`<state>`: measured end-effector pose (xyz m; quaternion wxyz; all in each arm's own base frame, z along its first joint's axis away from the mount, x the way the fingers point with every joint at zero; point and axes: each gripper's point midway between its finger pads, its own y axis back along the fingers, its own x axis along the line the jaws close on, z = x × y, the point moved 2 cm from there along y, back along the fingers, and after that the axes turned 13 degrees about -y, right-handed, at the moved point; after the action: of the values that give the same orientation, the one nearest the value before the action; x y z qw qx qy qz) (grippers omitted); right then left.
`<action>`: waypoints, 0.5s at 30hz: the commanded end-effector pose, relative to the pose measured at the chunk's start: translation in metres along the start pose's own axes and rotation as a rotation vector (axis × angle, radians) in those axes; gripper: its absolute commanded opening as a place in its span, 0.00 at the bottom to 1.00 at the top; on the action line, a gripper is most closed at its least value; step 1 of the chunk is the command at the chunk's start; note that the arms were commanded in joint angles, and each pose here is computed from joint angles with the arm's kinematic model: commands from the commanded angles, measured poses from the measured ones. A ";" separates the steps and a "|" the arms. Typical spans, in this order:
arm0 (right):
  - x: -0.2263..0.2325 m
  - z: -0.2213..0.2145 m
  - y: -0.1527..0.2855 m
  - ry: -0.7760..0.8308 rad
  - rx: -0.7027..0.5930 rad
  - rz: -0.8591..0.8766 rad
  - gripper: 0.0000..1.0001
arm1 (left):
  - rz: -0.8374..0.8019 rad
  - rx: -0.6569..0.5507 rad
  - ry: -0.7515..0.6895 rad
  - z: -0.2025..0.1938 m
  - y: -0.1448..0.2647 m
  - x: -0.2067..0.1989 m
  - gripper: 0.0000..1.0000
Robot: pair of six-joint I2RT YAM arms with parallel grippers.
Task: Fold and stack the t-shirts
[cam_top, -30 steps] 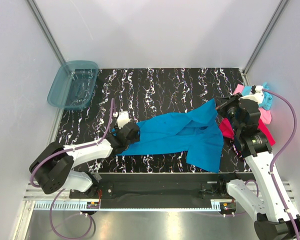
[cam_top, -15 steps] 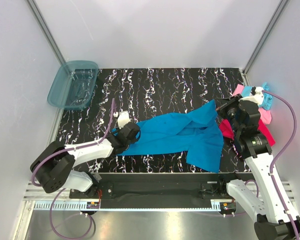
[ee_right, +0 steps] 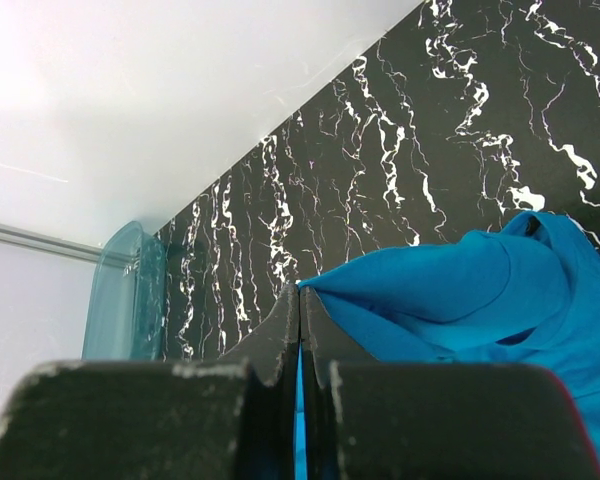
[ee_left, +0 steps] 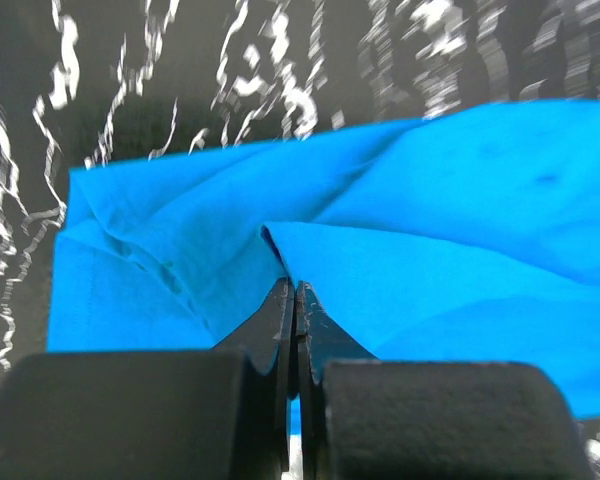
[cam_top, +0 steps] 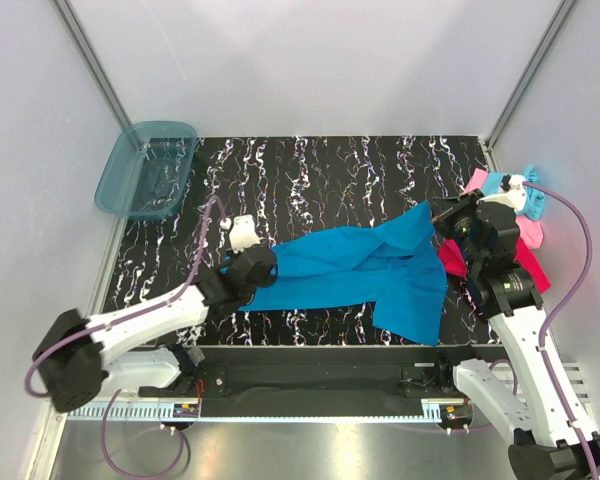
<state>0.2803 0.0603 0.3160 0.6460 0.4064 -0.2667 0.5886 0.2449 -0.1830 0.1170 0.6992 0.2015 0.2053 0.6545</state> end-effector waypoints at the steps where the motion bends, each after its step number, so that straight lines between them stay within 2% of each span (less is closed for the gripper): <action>1: 0.019 0.018 0.009 -0.015 -0.068 0.072 0.00 | 0.024 -0.154 0.035 0.054 0.035 0.005 0.00; 15: 0.072 0.052 0.071 -0.035 -0.125 0.271 0.00 | -0.100 -0.474 0.151 0.167 0.168 0.054 0.00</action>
<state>0.2466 0.0555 0.3690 0.6117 0.3723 -0.3254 0.6175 0.2059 -0.1425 0.3110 0.7475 -0.0013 0.1391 0.6496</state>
